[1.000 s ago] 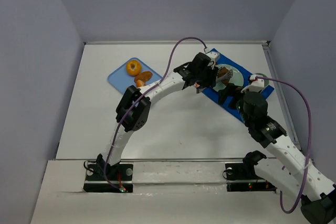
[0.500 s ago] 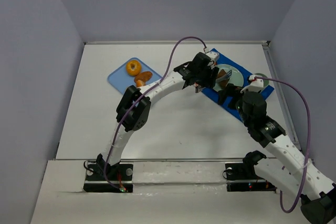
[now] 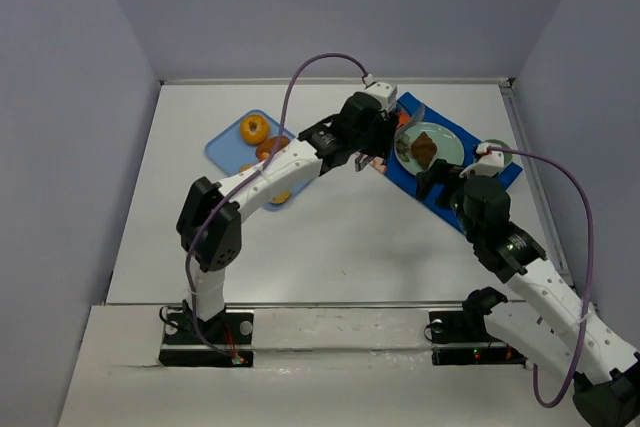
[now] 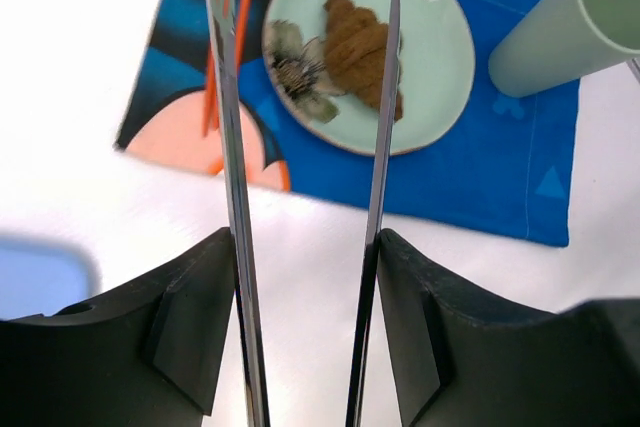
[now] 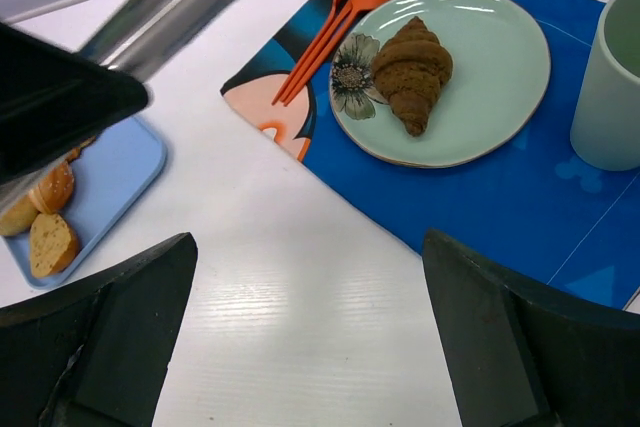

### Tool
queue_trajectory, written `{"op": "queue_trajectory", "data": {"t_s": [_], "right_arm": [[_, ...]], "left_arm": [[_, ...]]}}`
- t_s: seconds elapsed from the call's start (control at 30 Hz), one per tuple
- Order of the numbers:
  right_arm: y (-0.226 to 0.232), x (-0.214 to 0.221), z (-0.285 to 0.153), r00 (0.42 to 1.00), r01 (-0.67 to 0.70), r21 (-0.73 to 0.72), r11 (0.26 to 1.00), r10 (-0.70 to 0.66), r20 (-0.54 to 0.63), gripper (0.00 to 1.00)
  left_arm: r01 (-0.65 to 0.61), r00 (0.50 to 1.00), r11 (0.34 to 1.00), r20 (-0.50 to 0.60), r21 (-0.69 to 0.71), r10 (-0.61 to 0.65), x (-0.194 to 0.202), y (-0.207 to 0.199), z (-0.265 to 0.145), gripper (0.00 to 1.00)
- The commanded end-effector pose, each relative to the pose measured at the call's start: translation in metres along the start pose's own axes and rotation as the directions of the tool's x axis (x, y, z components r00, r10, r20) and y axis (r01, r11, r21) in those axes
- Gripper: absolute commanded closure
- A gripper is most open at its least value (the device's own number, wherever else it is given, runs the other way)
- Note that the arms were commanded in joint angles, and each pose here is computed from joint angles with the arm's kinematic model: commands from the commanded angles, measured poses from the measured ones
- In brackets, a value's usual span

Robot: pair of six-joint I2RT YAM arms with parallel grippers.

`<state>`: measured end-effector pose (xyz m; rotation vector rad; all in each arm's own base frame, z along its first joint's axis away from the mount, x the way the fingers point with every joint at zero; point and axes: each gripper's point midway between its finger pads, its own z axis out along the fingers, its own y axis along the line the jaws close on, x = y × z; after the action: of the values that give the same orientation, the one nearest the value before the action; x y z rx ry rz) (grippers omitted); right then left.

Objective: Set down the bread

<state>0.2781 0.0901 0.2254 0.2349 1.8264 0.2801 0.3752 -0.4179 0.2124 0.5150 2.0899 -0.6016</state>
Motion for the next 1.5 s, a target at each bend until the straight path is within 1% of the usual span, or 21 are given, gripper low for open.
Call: {"op": "queue_trajectory", "data": {"t_s": [0.0, 0.07, 0.1, 0.17, 0.2, 0.23, 0.3, 0.33, 0.4, 0.53, 0.6, 0.7, 0.8, 0.9, 1.07, 1.33, 1.47], "right_arm": [[0.005, -0.009, 0.0, 0.999, -0.023, -0.017, 1.0, 0.024, 0.037, 0.0], [0.005, -0.008, 0.0, 0.999, -0.023, -0.018, 1.0, 0.023, 0.035, 0.0], [0.005, -0.007, 0.002, 0.999, -0.02, -0.014, 1.0, 0.02, 0.028, 0.0], [0.005, -0.005, 0.003, 1.0, -0.016, -0.015, 1.0, 0.017, 0.023, 0.0], [0.005, -0.005, 0.003, 1.0, -0.016, -0.013, 1.0, 0.016, 0.023, 0.0], [0.005, -0.004, 0.005, 1.0, -0.015, -0.011, 1.0, 0.016, 0.019, 0.0], [0.006, -0.002, 0.006, 1.0, -0.011, -0.01, 1.0, 0.012, 0.013, 0.0], [0.005, -0.001, 0.007, 1.0, -0.011, -0.008, 1.0, 0.011, 0.008, 0.0], [0.006, 0.0, 0.008, 1.0, -0.011, -0.012, 1.0, 0.011, 0.006, 0.0], [0.007, 0.003, 0.011, 1.0, -0.005, -0.009, 1.0, 0.005, -0.006, 0.0], [0.006, 0.004, 0.012, 1.0, -0.003, -0.006, 1.0, 0.003, -0.01, 0.0], [0.007, 0.007, 0.013, 1.0, -0.002, -0.007, 1.0, 0.002, -0.018, 0.0], [0.007, 0.007, 0.014, 1.0, -0.002, -0.008, 1.0, 0.002, -0.019, 0.0], [0.007, 0.007, 0.014, 1.0, -0.002, -0.007, 1.0, 0.002, -0.018, 0.0], [0.007, 0.008, 0.015, 1.0, -0.002, -0.007, 1.0, 0.001, -0.022, 0.0], [0.007, 0.011, 0.017, 1.0, 0.002, -0.002, 1.0, -0.002, -0.029, 0.0], [0.007, 0.012, 0.018, 0.999, 0.005, 0.0, 1.0, -0.005, -0.032, 0.0]], "left_arm": [[0.089, 0.989, 0.977, 0.135, -0.196, -0.063, -0.019, 0.049, -0.061, 0.35], [0.144, 0.985, 0.945, 0.138, -0.294, -0.107, -0.005, 0.078, -0.078, 0.34], [0.194, 0.979, 0.901, 0.138, -0.388, -0.152, 0.015, 0.102, -0.096, 0.34], [0.256, 0.966, 0.835, 0.152, -0.487, -0.207, 0.032, 0.137, -0.116, 0.33], [0.291, 0.957, 0.782, 0.16, -0.55, -0.244, 0.049, 0.154, -0.134, 0.33], [0.314, 0.949, 0.747, 0.172, -0.587, -0.264, 0.056, 0.169, -0.145, 0.32], [0.323, 0.944, 0.696, 0.167, -0.641, -0.285, 0.077, 0.184, -0.166, 0.31], [0.344, 0.937, 0.668, 0.19, -0.66, -0.295, 0.08, 0.19, -0.173, 0.31], [0.364, 0.928, 0.642, 0.208, -0.674, -0.308, 0.086, 0.201, -0.185, 0.3], [0.35, 0.929, 0.613, 0.175, -0.708, -0.327, 0.108, 0.214, -0.189, 0.29], [0.337, 0.931, 0.615, 0.153, -0.713, -0.332, 0.116, 0.217, -0.185, 0.29], [0.32, 0.931, 0.639, 0.106, -0.7, -0.349, 0.126, 0.217, -0.171, 0.29], [0.3, 0.934, 0.636, 0.083, -0.711, -0.348, 0.131, 0.219, -0.165, 0.29], [0.292, 0.937, 0.649, 0.074, -0.702, -0.341, 0.13, 0.219, -0.155, 0.31], [0.292, 0.941, 0.695, 0.066, -0.657, -0.332, 0.122, 0.212, -0.143, 0.32], [0.269, 0.943, 0.707, 0.027, -0.654, -0.333, 0.127, 0.211, -0.134, 0.33], [0.248, 0.942, 0.713, -0.007, -0.655, -0.335, 0.131, 0.21, -0.131, 0.35]]}}
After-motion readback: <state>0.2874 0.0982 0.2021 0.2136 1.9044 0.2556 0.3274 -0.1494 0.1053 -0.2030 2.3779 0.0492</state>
